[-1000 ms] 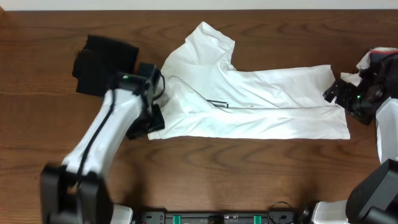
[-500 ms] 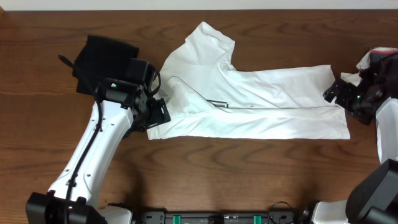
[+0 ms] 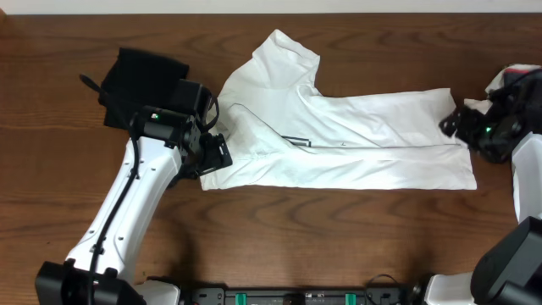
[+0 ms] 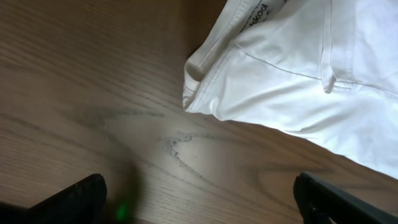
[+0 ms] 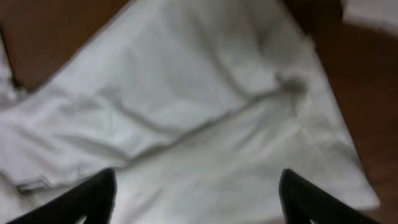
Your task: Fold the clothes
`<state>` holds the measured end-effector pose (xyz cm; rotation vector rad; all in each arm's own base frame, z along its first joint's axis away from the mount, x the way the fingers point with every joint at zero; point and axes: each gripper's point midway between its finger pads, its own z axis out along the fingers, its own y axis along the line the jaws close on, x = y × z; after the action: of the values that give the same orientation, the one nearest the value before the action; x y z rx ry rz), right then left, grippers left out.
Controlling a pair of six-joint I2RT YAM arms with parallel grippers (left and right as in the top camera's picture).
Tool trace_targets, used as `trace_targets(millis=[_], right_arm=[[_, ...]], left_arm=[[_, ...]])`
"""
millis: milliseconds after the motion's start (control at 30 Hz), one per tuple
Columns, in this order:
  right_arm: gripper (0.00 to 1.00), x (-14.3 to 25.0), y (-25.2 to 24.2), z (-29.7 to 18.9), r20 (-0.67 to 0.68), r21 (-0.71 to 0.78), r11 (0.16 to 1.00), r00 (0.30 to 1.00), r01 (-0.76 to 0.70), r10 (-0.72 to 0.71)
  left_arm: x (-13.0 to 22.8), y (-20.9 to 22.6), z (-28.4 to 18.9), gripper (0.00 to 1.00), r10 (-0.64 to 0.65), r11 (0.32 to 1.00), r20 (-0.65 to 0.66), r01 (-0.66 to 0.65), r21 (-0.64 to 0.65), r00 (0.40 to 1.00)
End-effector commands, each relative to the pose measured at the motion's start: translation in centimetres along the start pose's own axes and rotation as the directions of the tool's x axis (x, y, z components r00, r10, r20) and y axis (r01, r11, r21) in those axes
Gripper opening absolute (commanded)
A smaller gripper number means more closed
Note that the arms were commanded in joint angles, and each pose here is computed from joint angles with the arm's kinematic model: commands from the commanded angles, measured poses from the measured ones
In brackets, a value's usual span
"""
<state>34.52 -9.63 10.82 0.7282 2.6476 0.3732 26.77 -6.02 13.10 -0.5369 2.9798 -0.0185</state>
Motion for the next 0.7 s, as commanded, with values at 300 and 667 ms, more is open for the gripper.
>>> trace_targets(millis=[300,667], right_arm=[[0.01,6.7,-1.6,2.2,-0.192,0.048,0.993,0.974,-0.110,0.117],[0.01,8.1,-3.3,6.6,-0.095,0.028,0.991,0.986,-0.134,0.136]], left_arm=[[-0.3,0.1,-0.3,0.98,-0.009,1.000,0.012,0.009,-0.003,1.000],[-0.3,0.1,-0.3,0.98,-0.009,1.000,0.012,0.009,-0.003,1.000]])
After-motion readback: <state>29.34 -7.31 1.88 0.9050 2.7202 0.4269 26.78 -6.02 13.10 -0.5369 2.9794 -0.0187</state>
